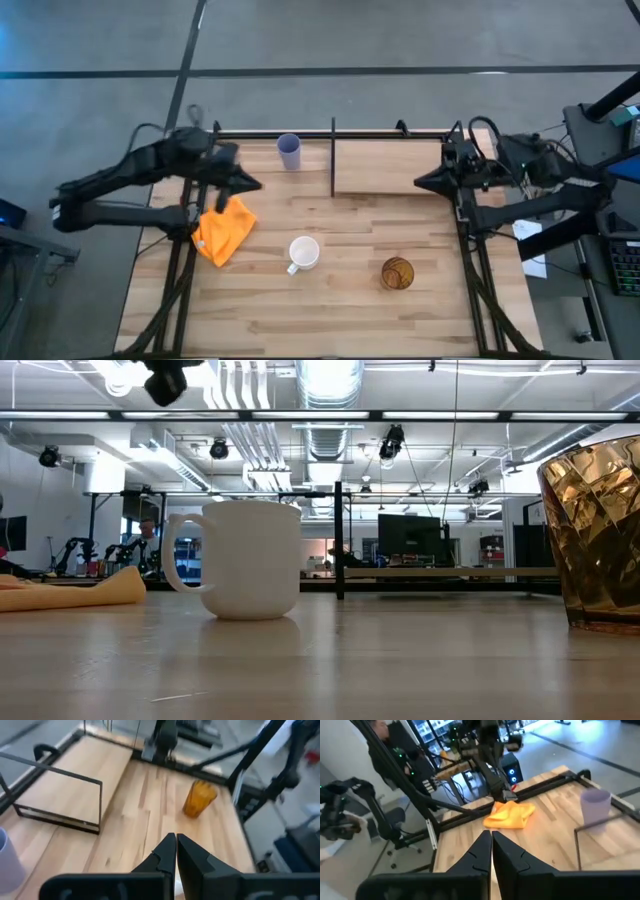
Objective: Stack small to large cups/mugs on shelf
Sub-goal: Put the white mug on the shelf
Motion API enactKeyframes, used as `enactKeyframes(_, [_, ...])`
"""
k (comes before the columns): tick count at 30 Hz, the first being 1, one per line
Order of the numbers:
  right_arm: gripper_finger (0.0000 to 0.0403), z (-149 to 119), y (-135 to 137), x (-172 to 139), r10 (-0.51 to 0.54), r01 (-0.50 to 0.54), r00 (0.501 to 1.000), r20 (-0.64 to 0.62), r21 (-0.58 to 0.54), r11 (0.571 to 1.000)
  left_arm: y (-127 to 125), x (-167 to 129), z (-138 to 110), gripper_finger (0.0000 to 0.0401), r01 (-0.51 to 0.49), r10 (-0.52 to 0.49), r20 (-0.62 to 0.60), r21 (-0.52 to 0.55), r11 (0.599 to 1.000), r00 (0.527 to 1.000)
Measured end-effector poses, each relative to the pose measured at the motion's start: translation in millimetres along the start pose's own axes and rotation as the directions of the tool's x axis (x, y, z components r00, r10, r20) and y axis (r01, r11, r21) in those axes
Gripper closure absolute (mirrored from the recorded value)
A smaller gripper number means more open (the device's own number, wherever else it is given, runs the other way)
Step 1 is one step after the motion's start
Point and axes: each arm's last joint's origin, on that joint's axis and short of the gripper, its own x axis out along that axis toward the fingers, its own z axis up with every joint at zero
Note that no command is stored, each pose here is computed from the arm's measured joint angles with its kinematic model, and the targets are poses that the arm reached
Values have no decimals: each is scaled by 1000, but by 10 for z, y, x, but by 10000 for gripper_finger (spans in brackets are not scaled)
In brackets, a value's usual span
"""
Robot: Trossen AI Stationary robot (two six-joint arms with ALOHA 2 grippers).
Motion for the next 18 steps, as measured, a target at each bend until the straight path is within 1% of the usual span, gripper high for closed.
enactKeyframes(4, [394,364,151,161,12,-12,999,37,-1,1000,26,142,170,401,1,1,-27,66,998,1000])
enactKeyframes(6, [394,528,220,233,20,-20,998,55,-1,1000,4,132,293,401,4,-5,7,89,996,1000])
enactKeyframes(7, [394,603,251,262,23,-23,998,64,-3,1000,4,143,320,401,5,-4,-1,86,996,1000])
enactKeyframes(9, [394,751,312,305,34,-28,995,91,-63,998,14,195,358,401,10,-8,-21,75,997,1000])
enactKeyframes(12, [394,839,359,344,34,-31,999,20,-142,989,17,299,342,401,44,-40,-87,52,998,995])
enactKeyframes(14, [394,827,372,381,11,-19,998,-57,-140,990,-25,338,342,401,83,-77,-112,52,995,991])
enactKeyframes(17, [394,747,363,433,-29,28,982,-188,-9,1000,-97,426,292,401,124,-114,-179,48,991,977])
enactKeyframes(18, [394,709,355,459,-44,49,971,-233,16,999,-123,472,273,401,137,-125,-201,48,989,972])
